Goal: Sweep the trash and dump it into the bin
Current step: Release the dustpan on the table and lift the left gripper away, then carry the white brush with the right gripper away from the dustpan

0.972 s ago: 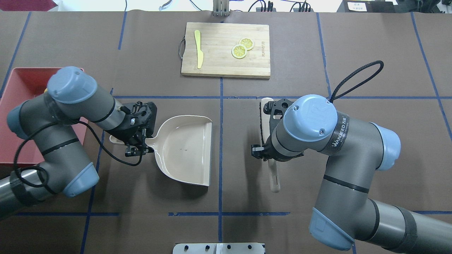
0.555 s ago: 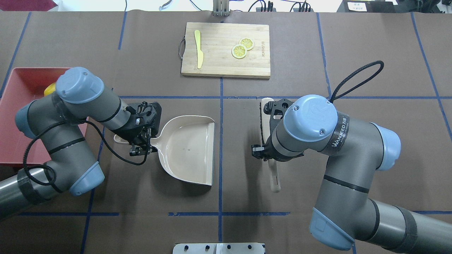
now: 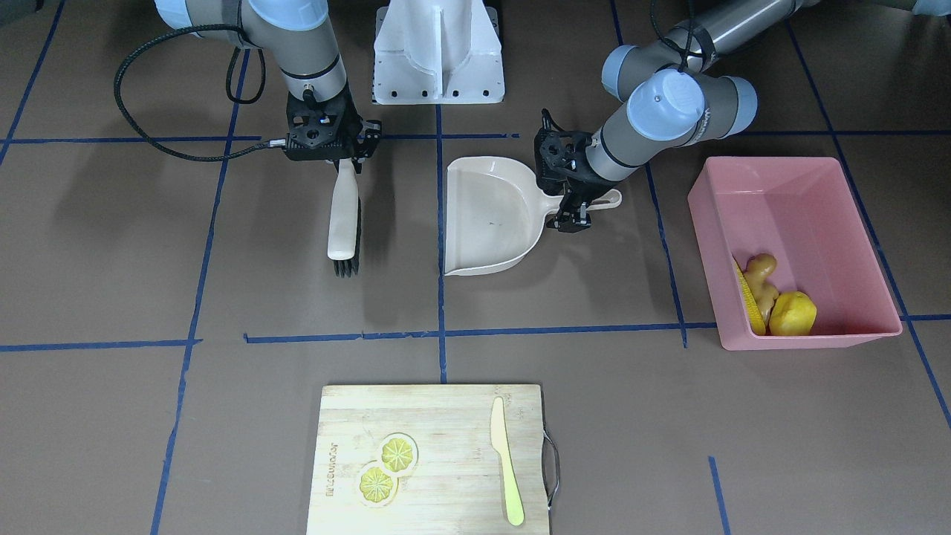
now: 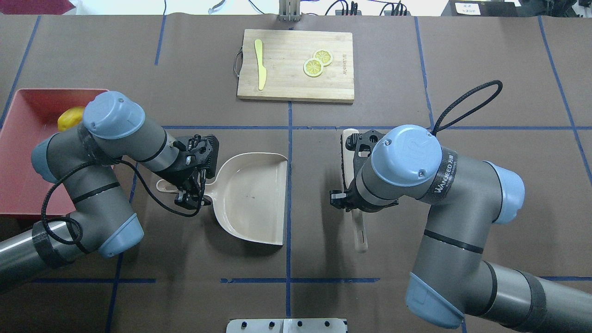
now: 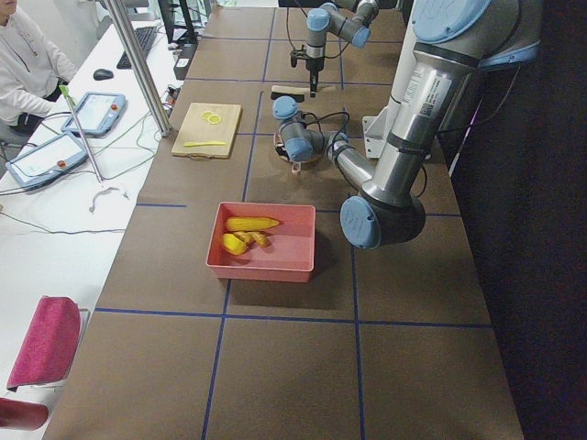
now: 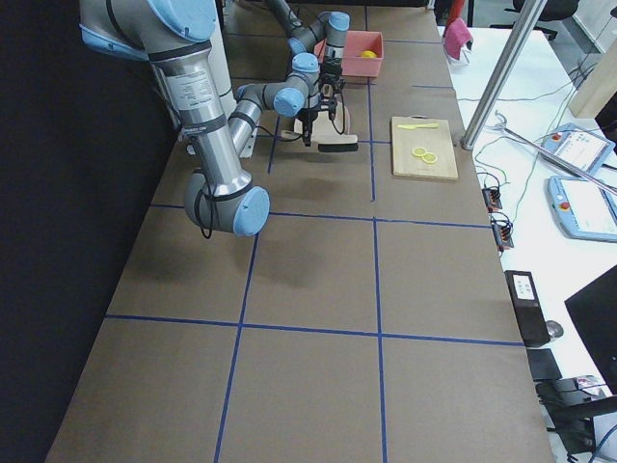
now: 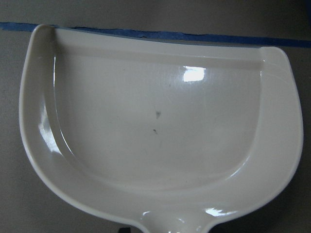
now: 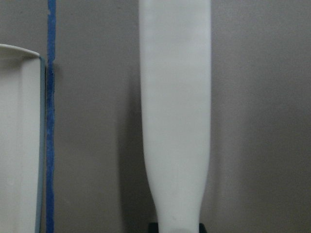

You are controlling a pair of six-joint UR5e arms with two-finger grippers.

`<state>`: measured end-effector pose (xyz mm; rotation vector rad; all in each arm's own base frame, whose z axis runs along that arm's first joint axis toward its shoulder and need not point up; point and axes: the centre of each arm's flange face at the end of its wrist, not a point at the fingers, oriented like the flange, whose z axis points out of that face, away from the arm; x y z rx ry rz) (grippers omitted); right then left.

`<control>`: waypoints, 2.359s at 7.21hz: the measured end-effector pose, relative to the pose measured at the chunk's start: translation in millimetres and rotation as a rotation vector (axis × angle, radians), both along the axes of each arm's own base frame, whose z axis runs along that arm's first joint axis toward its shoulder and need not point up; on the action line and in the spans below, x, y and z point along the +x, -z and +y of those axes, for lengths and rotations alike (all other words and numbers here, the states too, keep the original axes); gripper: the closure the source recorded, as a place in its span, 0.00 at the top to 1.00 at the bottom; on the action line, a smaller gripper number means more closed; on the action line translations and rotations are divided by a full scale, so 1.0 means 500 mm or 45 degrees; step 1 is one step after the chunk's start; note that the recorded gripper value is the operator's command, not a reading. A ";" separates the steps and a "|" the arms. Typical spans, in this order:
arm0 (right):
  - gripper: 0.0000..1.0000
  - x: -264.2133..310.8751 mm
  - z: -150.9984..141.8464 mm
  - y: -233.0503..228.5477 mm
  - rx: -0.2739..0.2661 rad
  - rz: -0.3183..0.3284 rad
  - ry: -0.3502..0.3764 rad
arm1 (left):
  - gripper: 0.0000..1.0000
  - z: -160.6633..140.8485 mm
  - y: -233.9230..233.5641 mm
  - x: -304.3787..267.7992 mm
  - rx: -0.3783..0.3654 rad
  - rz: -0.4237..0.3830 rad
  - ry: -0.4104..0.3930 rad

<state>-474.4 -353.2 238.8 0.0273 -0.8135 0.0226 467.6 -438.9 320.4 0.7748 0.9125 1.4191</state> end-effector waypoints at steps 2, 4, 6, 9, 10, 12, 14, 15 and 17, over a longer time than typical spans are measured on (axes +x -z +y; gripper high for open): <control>0.00 -0.003 0.001 -0.005 -0.002 0.006 0.002 | 0.99 -0.026 0.030 -0.059 -0.031 0.022 0.098; 0.00 -0.005 0.000 -0.013 -0.002 0.016 0.005 | 0.99 -0.068 0.046 -0.187 -0.074 0.024 0.245; 0.00 0.007 -0.017 -0.029 0.008 0.034 0.008 | 1.00 -0.150 0.018 -0.341 -0.171 -0.078 0.430; 0.00 0.080 -0.093 -0.067 0.062 0.063 0.035 | 1.00 -0.267 -0.092 -0.575 -0.320 -0.192 0.712; 0.00 0.124 -0.127 -0.098 0.077 0.080 0.057 | 1.00 -0.290 -0.147 -0.639 -0.381 -0.229 0.780; 0.00 0.236 -0.193 -0.179 0.111 0.126 0.105 | 1.00 -0.305 -0.318 -0.775 -0.578 -0.328 0.915; 0.00 0.357 -0.239 -0.269 0.113 0.158 0.146 | 1.00 -0.303 -0.480 -0.923 -0.899 -0.360 1.001; 0.00 0.417 -0.251 -0.312 0.106 0.165 0.161 | 1.00 -0.294 -0.518 -0.990 -1.148 -0.350 1.023; 0.00 0.516 -0.252 -0.395 0.082 0.184 0.187 | 1.00 -0.258 -0.562 -1.065 -1.464 -0.374 1.063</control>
